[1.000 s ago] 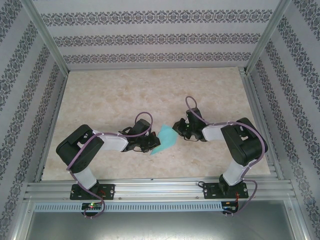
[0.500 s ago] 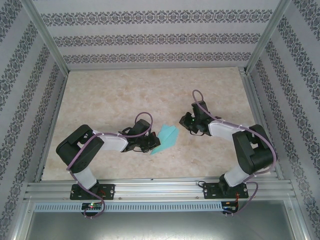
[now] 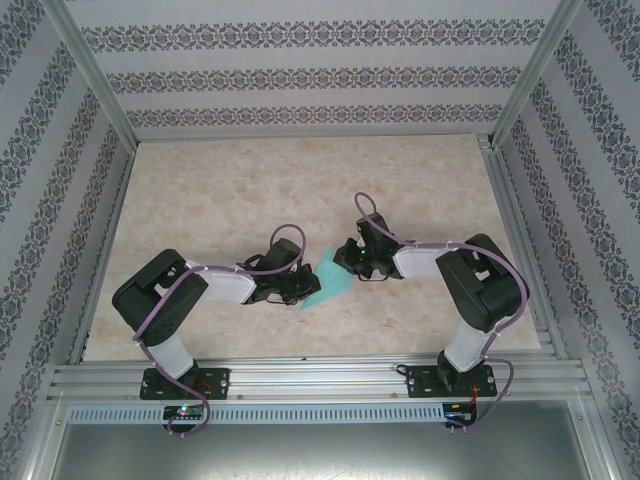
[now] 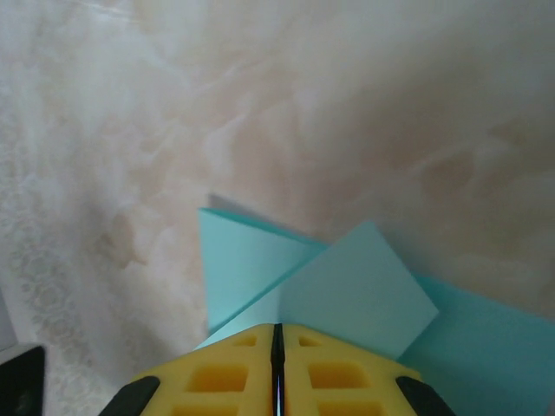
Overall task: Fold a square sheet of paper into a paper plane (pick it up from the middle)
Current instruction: Fourth fold the wing at the center of the table.
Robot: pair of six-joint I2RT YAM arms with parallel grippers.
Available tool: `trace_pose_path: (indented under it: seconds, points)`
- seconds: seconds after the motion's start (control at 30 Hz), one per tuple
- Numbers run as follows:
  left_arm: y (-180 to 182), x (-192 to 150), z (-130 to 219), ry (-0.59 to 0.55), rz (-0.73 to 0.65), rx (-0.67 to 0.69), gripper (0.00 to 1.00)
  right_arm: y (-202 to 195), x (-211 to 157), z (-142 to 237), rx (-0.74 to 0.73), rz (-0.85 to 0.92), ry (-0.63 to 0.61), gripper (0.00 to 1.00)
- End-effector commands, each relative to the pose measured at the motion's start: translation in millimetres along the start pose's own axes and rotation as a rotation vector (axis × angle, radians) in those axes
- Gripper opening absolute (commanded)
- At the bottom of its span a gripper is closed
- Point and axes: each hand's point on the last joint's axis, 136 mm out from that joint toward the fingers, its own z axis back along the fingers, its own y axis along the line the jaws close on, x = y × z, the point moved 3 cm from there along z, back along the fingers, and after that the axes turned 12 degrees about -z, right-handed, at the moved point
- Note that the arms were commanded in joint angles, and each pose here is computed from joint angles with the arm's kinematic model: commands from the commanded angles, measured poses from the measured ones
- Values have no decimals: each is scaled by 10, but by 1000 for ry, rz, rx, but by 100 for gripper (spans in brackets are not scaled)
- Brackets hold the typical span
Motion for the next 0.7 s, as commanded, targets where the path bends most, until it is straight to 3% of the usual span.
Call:
trace_pose_path:
  seconds: [0.0, 0.23, 0.67]
  points:
    - [755, -634, -26, 224, 72, 288, 0, -160, 0, -99, -34, -16, -9, 9]
    - [804, -707, 54, 229, 69, 288, 0, -651, 9, -111, -161, -63, -58, 8]
    - [843, -952, 268, 349, 2, 284, 4, -735, 13, -130, -210, -69, -55, 7]
